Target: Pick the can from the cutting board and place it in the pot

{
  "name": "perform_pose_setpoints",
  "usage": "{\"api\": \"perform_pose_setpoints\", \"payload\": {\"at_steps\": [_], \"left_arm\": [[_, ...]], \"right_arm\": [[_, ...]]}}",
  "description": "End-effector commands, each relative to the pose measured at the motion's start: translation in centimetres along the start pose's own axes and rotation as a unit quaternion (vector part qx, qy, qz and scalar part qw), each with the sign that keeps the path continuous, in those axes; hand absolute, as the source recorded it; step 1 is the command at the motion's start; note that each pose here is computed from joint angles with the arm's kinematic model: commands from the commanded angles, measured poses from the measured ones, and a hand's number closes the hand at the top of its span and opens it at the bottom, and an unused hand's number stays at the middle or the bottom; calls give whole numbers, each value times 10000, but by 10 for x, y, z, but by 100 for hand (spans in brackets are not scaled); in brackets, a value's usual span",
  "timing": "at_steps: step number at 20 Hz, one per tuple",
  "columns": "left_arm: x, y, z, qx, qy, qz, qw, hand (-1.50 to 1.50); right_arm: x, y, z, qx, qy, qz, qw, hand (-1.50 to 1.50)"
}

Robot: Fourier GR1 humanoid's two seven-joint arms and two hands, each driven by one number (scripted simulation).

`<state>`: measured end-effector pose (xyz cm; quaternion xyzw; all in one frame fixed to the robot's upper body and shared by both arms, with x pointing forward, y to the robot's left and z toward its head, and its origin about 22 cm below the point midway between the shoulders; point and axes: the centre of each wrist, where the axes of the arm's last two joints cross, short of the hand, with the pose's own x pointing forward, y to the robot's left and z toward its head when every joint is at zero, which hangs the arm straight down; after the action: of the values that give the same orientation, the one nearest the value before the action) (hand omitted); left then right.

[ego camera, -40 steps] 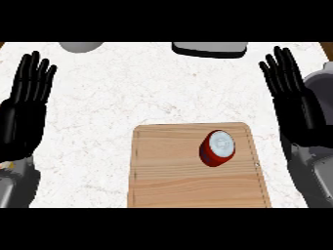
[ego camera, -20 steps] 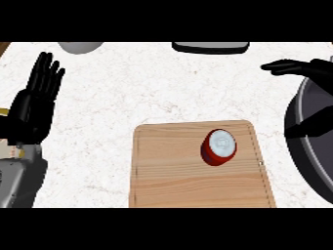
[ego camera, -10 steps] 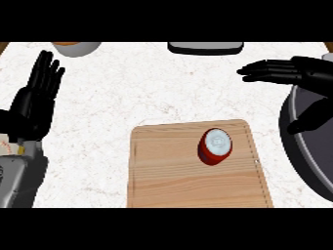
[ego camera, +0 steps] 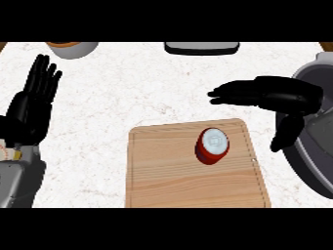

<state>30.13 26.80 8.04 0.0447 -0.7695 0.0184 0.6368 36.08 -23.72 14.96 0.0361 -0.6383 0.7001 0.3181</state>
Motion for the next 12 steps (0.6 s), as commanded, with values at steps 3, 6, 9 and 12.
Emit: {"api": "perform_pose_setpoints", "payload": {"at_steps": [3, 6, 9, 12], "left_arm": [[6, 1, -8, 142, -59, -10, 9999, 0], [10, 4, 4, -36, -3, 0, 10000, 0], [-6, -1, 13, -16, -54, -13, 10000, 0], [0, -2, -8, -2, 34, -27, 10000, 0]], "right_arm": [[-11, 27, -11, 515, 82, -155, 9985, -150], [-18, 20, -12, 480, 110, -209, 9986, -150], [0, 44, -32, 463, -112, -1, 9989, -150], [4, 52, -32, 195, -275, -81, 9994, -150]]}}
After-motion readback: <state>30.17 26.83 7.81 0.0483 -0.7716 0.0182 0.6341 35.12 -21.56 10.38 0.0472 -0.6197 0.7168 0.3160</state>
